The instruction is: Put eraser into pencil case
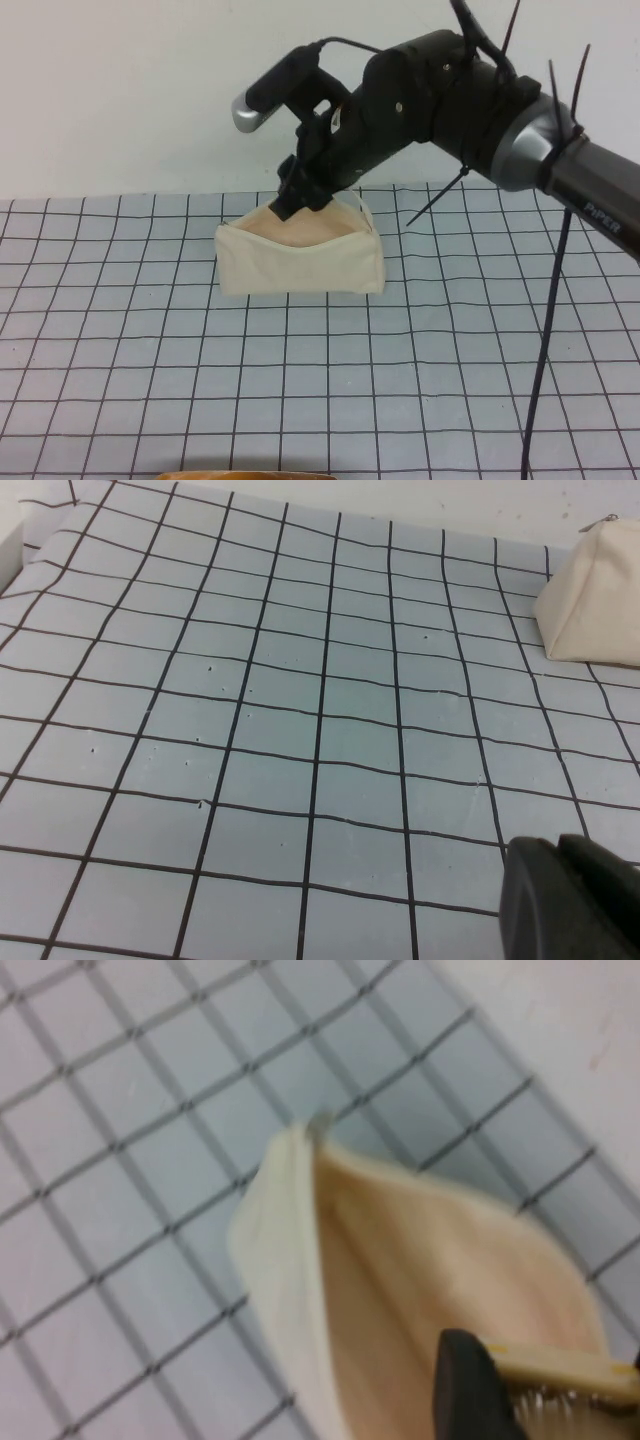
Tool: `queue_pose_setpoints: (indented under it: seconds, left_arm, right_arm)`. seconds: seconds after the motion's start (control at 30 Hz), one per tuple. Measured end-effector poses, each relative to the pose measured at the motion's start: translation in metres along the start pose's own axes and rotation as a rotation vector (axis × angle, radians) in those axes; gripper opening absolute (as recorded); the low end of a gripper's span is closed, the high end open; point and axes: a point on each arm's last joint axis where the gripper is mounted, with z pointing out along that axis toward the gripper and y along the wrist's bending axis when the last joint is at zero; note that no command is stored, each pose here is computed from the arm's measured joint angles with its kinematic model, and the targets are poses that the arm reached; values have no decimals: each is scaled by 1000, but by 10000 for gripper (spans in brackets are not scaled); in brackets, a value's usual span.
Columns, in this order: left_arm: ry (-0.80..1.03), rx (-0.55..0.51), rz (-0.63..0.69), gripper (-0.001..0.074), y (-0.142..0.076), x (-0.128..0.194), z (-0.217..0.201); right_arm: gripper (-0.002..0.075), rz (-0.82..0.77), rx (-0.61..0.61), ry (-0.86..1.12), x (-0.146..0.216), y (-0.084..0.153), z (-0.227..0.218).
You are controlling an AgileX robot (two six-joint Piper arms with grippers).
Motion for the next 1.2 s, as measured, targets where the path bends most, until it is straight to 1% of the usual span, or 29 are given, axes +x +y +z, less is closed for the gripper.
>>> queue_pose_setpoints:
  seconds: [0.07, 0.13, 0.23, 0.33, 0.43, 0.5, 0.57, 0.63, 0.7, 0.73, 0.83, 0.97, 1.07, 1.2]
  left_arm:
    - [0, 0, 0, -1, 0, 0, 0]
    - [0, 0, 0, -2, 0, 0, 0]
    - [0, 0, 0, -2, 0, 0, 0]
    - [0, 0, 0, -2, 0, 0, 0]
    - [0, 0, 0, -2, 0, 0, 0]
    - [0, 0, 0, -2, 0, 0, 0]
    - [0, 0, 0, -2, 0, 0, 0]
    - [0, 0, 0, -2, 0, 0, 0]
    - [0, 0, 0, -2, 0, 0, 0]
    - [0, 0, 0, -2, 0, 0, 0]
    - [0, 0, 0, -2, 0, 0, 0]
    - [0, 0, 0, -2, 0, 0, 0]
    - [0, 0, 0, -2, 0, 0, 0]
    - [0, 0, 0, -2, 0, 0, 0]
  right_arm:
    - [305, -2, 21, -48, -2, -1, 9]
    - [336, 1, 27, -62, 1, -1, 21]
    - [391, 12, 20, -40, 9, 0, 38]
    - [412, 20, 9, -11, 14, 2, 45]
    - [398, 31, -6, 12, 13, 3, 39]
    - [345, 32, -13, 28, 11, 3, 27]
    - [263, 32, -17, 36, 6, 2, 9]
    - [153, 33, -17, 29, -2, 1, -20]
    - [71, 41, -10, 1, -8, 1, -50]
    - [46, 43, -6, -16, -9, 2, -67]
    - [13, 48, 15, -92, -6, 8, -115]
    - [3, 44, 35, -192, 19, 24, -159]
    - [0, 37, 50, -304, 42, 38, -201]
    - [0, 38, 52, -316, 86, 51, -243]
